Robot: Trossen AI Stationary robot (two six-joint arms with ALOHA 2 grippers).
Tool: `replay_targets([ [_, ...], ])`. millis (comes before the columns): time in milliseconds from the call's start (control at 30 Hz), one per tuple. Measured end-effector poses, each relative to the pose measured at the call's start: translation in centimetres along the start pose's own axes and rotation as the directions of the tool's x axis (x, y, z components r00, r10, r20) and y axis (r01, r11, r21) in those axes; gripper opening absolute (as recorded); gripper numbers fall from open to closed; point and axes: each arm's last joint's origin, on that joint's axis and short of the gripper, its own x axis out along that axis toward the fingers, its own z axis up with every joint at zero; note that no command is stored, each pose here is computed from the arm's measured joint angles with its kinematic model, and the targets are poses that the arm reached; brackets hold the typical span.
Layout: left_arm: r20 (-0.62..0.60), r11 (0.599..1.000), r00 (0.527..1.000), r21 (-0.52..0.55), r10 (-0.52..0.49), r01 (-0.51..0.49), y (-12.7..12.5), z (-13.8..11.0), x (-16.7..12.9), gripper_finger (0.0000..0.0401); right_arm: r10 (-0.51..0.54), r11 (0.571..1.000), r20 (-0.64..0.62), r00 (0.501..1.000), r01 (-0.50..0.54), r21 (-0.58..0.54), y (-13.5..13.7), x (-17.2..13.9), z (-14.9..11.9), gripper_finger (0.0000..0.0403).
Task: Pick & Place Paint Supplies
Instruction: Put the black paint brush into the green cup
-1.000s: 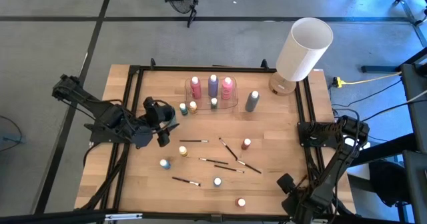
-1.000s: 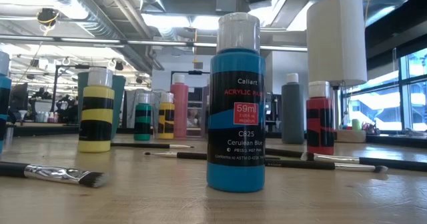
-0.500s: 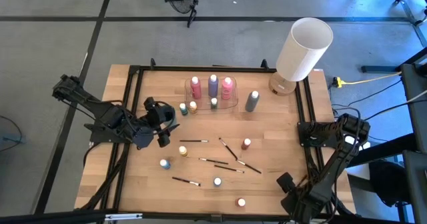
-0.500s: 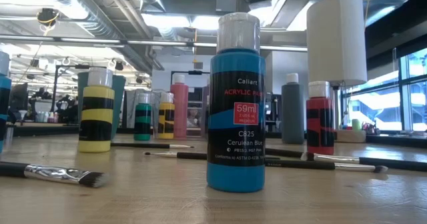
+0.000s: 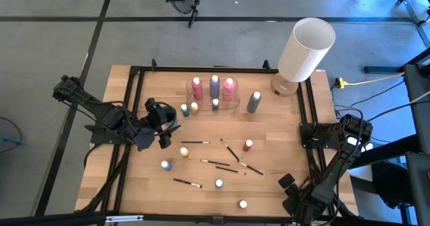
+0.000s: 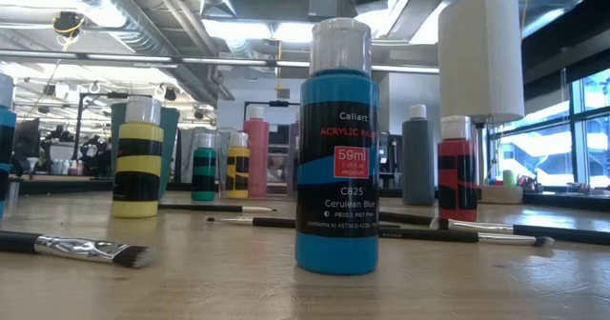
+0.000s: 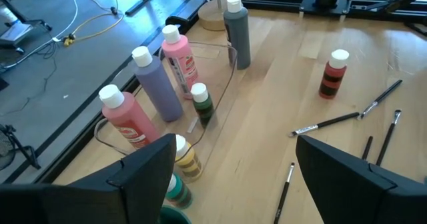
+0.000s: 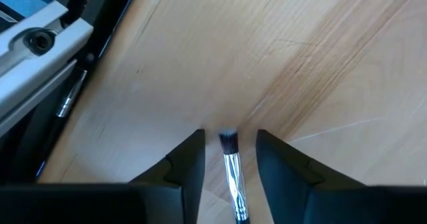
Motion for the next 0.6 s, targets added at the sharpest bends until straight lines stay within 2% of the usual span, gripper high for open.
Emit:
replay_targets([
  [333, -0.001, 1.0, 1.0, 0.0, -0.001, 0.001, 0.0, -0.01, -0.01, 0.0306, -0.007, 1.0, 0.002, 1.0, 0.007, -0.001, -0.01, 0.0, -0.01, 0.0076],
  [600, 0.0, 1.0, 1.0, -0.001, -0.001, 0.001, 0.0, 0.0, -0.01, 0.0306, -0.006, 0.999, 0.005, 1.0, 0.006, 0.042, -0.04, 0.01, 0.04, 0.0024],
])
